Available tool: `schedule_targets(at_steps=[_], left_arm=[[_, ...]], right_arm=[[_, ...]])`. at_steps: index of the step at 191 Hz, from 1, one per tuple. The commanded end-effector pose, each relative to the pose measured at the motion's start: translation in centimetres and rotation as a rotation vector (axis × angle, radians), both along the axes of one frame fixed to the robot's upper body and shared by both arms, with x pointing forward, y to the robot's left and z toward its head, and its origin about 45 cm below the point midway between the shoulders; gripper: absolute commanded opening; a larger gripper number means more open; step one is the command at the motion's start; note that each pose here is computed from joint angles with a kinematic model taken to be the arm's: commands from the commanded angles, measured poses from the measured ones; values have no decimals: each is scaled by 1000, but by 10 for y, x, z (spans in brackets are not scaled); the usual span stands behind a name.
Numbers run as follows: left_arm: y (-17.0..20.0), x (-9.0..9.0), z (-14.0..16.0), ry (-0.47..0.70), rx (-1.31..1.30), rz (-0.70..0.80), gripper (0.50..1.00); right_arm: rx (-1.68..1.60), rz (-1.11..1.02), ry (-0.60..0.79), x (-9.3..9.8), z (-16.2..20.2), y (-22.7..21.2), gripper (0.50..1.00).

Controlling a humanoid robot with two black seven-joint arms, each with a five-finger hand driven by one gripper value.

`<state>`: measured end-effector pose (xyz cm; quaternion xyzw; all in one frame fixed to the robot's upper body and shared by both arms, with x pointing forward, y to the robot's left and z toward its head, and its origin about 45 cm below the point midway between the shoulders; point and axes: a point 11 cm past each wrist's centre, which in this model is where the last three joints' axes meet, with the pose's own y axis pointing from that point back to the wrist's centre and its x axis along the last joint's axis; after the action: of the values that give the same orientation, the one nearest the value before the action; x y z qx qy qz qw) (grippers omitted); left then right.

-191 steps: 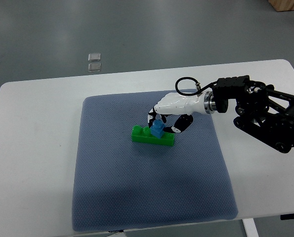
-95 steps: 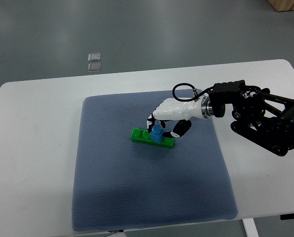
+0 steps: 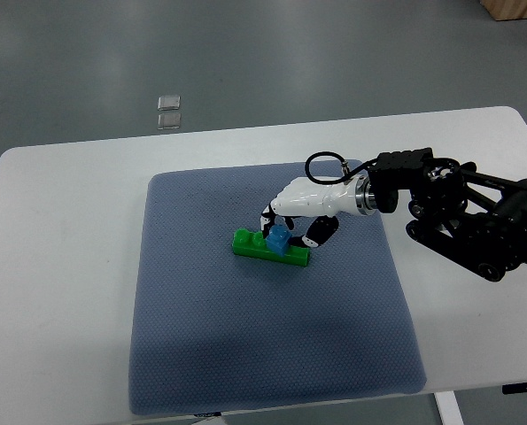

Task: Stack blue block on green block with right hand
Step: 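Lower the blue block onto the green block's studs and press down, then open the right hand to release the blue block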

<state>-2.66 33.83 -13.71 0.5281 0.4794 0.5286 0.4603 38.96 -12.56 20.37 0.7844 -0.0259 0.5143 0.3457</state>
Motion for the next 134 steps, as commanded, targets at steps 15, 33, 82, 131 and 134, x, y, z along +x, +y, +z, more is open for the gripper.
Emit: schedule_targets(at_steps=[15,33,82,131,134], left_arm=[[0,0,0,0,0,0,1000],[0,0,0,0,0,0,1000],[0,0,0,0,0,0,1000],[0,0,0,0,0,0,1000],[0,0,0,0,0,-2,1000]], right_arm=[[0,0,-12,1,1,-1,545],[-2,-6,-10,2,2,-4,639],[-8,-10,-15,6,8,-7,782],[-20,-10,-9,8,10,-8,785],[-19,-10,-9,8,11,-8,785]])
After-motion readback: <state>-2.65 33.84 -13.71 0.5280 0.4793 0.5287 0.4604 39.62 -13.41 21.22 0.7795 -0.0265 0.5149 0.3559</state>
